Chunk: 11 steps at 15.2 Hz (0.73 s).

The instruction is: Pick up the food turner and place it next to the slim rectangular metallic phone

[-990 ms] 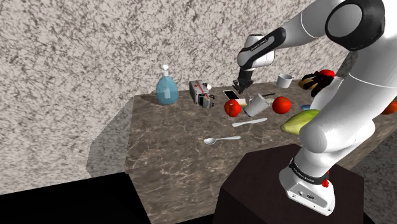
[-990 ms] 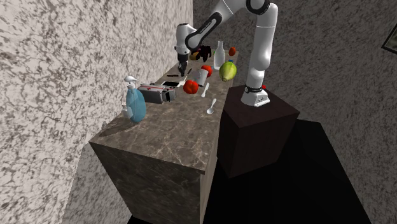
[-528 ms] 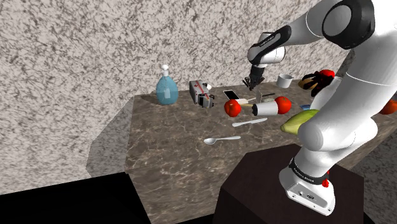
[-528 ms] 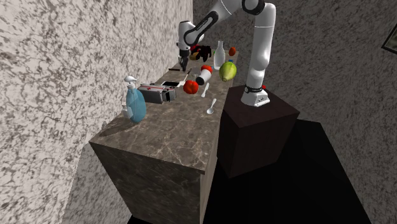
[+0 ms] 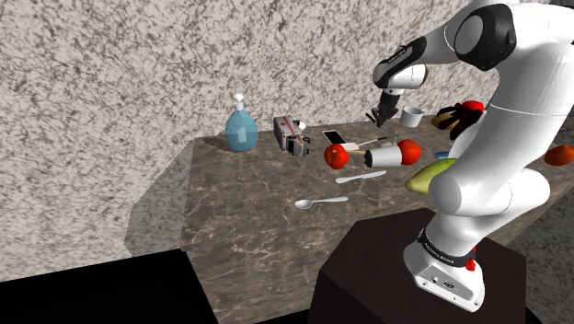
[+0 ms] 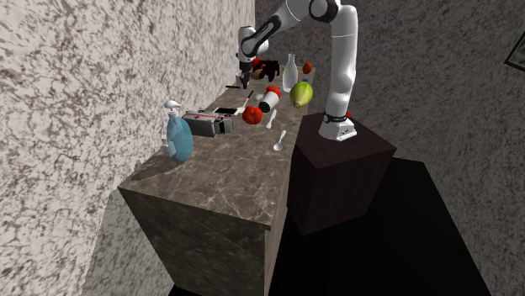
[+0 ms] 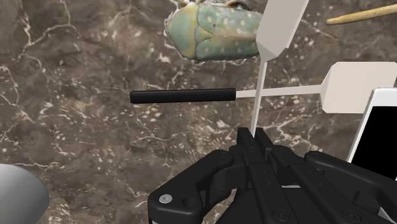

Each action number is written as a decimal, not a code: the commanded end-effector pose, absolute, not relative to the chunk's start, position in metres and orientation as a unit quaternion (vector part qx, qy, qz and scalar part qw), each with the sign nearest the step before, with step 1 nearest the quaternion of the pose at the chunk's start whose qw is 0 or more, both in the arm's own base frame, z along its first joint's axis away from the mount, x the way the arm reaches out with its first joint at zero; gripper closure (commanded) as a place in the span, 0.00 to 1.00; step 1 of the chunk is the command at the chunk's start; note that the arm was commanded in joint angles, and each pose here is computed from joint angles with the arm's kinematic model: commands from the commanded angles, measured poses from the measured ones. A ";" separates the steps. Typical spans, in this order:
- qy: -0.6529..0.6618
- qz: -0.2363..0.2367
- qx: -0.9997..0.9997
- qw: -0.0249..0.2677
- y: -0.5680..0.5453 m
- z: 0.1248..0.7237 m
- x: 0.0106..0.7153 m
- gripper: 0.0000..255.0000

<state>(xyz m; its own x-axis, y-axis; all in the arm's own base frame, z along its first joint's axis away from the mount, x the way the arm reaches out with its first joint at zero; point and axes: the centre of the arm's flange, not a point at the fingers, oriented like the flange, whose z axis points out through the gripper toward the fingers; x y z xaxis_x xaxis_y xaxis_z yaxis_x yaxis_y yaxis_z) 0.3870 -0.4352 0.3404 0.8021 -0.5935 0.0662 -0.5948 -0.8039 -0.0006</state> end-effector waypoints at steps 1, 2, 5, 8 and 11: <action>-0.312 0.032 0.949 0.010 -0.462 0.342 0.377 1.00; -0.312 0.032 0.949 0.010 -0.474 0.342 0.372 1.00; -0.312 0.032 0.949 0.010 -0.475 0.332 0.371 1.00; -0.312 0.032 0.949 0.010 -0.475 0.316 0.371 1.00; -0.312 0.032 0.949 0.010 -0.475 0.300 0.371 1.00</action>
<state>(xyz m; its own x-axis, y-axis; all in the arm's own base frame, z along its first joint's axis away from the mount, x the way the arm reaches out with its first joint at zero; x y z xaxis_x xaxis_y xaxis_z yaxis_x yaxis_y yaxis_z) 0.3723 -0.4764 0.3049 0.8030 -0.5923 0.0661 -0.5935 -0.8048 -0.0006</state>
